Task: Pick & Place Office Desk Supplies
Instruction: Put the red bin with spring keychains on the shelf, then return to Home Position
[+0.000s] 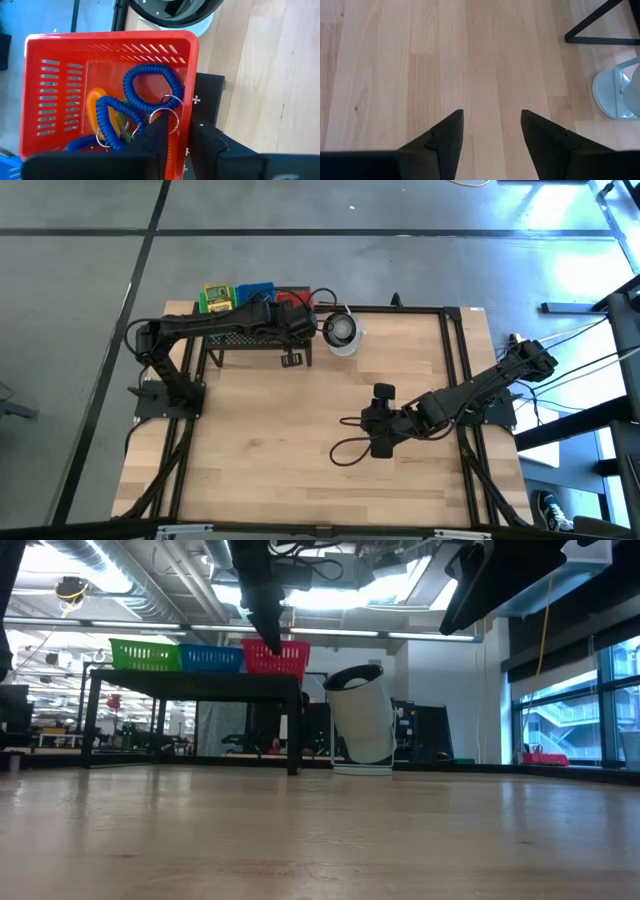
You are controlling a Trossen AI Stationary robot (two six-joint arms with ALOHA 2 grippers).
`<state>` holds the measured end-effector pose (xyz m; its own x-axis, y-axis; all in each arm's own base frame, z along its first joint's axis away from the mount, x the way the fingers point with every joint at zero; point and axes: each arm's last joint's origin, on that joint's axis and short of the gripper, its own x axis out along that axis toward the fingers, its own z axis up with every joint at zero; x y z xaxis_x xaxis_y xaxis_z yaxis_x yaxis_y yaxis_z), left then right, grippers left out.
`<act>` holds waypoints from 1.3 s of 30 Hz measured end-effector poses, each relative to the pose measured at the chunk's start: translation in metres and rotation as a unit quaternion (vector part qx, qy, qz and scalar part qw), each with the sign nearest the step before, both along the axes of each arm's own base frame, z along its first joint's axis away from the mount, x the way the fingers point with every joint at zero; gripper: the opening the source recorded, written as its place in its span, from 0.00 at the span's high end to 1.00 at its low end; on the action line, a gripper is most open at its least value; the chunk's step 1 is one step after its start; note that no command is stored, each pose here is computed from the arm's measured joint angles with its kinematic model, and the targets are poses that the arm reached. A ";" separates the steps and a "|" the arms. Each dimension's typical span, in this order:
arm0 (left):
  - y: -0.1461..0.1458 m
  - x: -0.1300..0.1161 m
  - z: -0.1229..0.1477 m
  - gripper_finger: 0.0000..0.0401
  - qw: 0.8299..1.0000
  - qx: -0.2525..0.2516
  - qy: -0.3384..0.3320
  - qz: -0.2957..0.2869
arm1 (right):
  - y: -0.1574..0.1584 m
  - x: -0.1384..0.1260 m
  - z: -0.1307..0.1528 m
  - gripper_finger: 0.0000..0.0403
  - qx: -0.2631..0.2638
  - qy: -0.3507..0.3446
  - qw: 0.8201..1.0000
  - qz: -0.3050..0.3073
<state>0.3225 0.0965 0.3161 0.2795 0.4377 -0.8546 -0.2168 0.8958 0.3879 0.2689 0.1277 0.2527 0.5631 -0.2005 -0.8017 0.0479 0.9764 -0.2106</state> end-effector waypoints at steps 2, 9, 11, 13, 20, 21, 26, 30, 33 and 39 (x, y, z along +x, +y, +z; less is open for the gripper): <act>-0.002 0.000 0.000 0.83 1.000 0.000 -0.001 0.000 | 0.000 0.000 0.000 0.50 0.000 0.000 1.000 0.000; -0.011 0.003 0.001 0.74 1.000 0.019 0.003 -0.007 | 0.000 0.000 0.000 0.50 -0.001 0.000 1.000 0.001; -0.015 0.002 0.003 0.72 1.000 0.028 0.003 -0.009 | 0.000 0.000 0.000 0.50 -0.001 0.000 1.000 0.001; -0.021 0.002 0.007 0.70 0.999 0.036 0.001 -0.014 | 0.000 0.000 0.000 0.50 -0.001 0.001 1.000 0.001; -0.041 -0.004 0.045 0.68 0.998 0.054 -0.008 -0.036 | 0.000 0.000 0.000 0.50 0.000 0.002 1.000 -0.003; -0.044 -0.004 0.051 0.69 0.998 0.054 -0.018 -0.036 | 0.000 0.000 0.000 0.50 0.001 0.002 1.000 -0.003; -0.058 -0.003 0.071 0.69 0.996 0.035 -0.086 -0.007 | 0.000 0.000 0.000 0.50 -0.021 0.009 0.999 0.028; -0.065 0.003 0.074 0.69 0.990 0.017 -0.139 0.020 | 0.000 0.001 0.000 0.50 -0.025 0.007 0.999 0.038; -0.071 0.005 0.074 0.69 0.985 -0.015 -0.166 0.045 | 0.000 0.001 0.000 0.50 -0.011 0.003 1.000 0.025; -0.080 -0.007 0.075 0.70 0.988 -0.067 -0.137 0.023 | 0.001 0.000 -0.001 0.50 0.006 0.015 0.999 0.034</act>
